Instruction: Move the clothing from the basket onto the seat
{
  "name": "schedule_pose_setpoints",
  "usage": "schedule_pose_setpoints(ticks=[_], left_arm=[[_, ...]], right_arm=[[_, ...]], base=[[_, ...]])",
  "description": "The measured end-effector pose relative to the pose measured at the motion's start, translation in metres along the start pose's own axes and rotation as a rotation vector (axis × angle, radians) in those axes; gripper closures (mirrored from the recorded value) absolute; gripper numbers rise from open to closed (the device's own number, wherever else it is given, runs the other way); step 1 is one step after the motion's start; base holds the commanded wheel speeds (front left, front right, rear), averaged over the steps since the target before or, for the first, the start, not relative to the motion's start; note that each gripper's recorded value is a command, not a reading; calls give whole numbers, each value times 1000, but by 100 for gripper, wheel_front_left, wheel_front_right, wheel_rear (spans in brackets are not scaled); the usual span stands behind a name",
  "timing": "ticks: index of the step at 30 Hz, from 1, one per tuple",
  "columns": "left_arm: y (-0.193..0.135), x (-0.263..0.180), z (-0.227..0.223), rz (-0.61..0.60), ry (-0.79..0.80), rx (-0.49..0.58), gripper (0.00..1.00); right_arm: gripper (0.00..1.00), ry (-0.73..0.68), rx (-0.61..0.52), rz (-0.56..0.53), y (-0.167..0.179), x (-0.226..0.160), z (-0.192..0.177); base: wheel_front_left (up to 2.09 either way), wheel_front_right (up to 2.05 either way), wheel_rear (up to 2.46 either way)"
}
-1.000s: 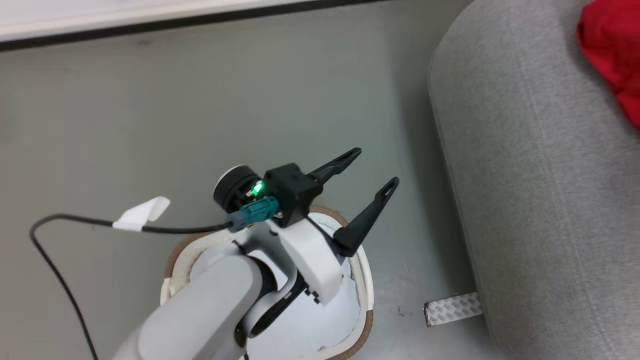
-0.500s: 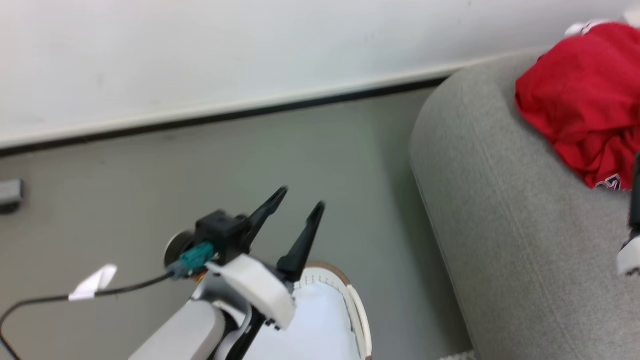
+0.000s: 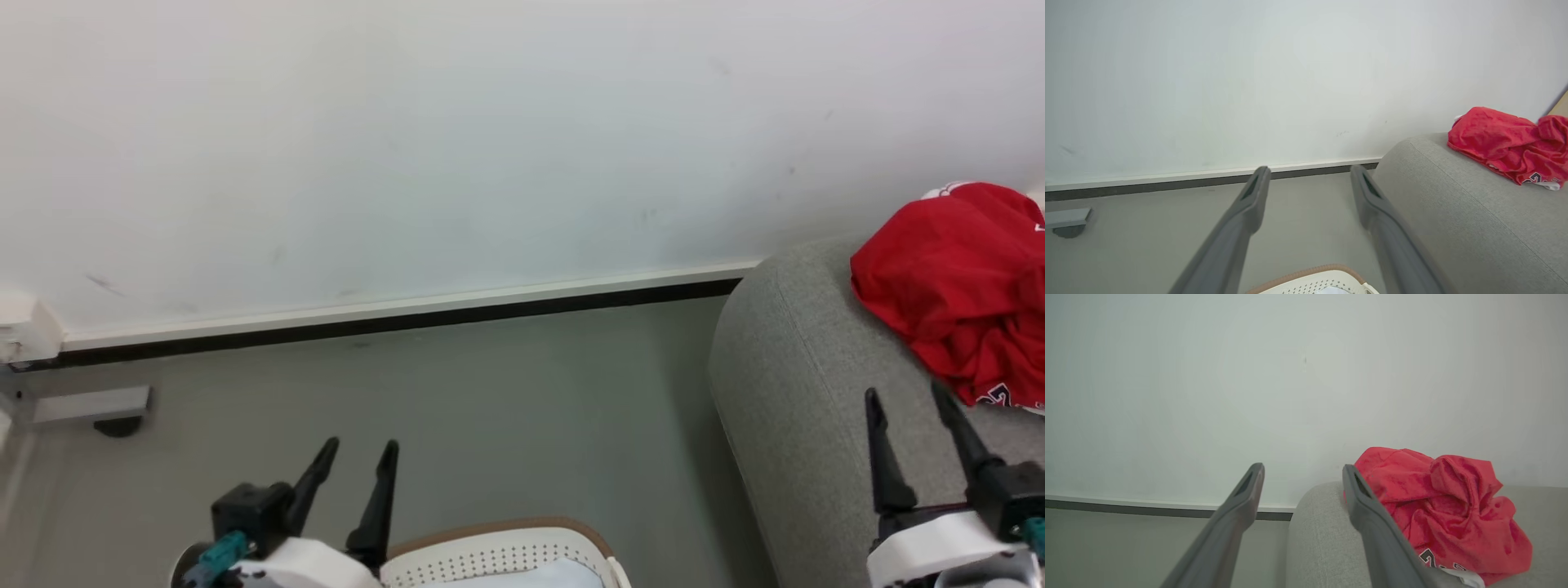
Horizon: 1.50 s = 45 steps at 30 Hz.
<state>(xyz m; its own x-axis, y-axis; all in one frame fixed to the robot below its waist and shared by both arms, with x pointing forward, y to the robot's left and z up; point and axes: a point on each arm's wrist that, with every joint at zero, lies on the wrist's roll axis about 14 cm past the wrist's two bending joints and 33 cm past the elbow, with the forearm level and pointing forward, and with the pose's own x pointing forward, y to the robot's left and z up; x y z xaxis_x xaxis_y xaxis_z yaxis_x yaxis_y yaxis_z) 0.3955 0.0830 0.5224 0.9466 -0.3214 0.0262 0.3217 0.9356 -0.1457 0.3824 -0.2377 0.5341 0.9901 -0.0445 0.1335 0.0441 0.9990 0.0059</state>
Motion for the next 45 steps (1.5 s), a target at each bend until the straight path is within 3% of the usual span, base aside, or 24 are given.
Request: schedule_pose_setpoints(ticks=[5, 12, 29, 45], left_arm=[[31, -25, -6, 115, -2, 23, 0], [59, -52, -5, 252, -36, 31, 0], [58, -75, -20, 217, -41, -34, 0], [54, -74, -21, 183, -50, -26, 0]], right_arm=[[0, 16, 47, 63, 33, -13, -8], [0, 82, 53, 83, 47, -39, -31], [0, 137, 49, 96, 53, -56, -48], [0, 136, 71, 89, 53, -55, -48]], base=[[0, 0, 0], [0, 0, 0], [0, 0, 0], [0, 0, 0]])
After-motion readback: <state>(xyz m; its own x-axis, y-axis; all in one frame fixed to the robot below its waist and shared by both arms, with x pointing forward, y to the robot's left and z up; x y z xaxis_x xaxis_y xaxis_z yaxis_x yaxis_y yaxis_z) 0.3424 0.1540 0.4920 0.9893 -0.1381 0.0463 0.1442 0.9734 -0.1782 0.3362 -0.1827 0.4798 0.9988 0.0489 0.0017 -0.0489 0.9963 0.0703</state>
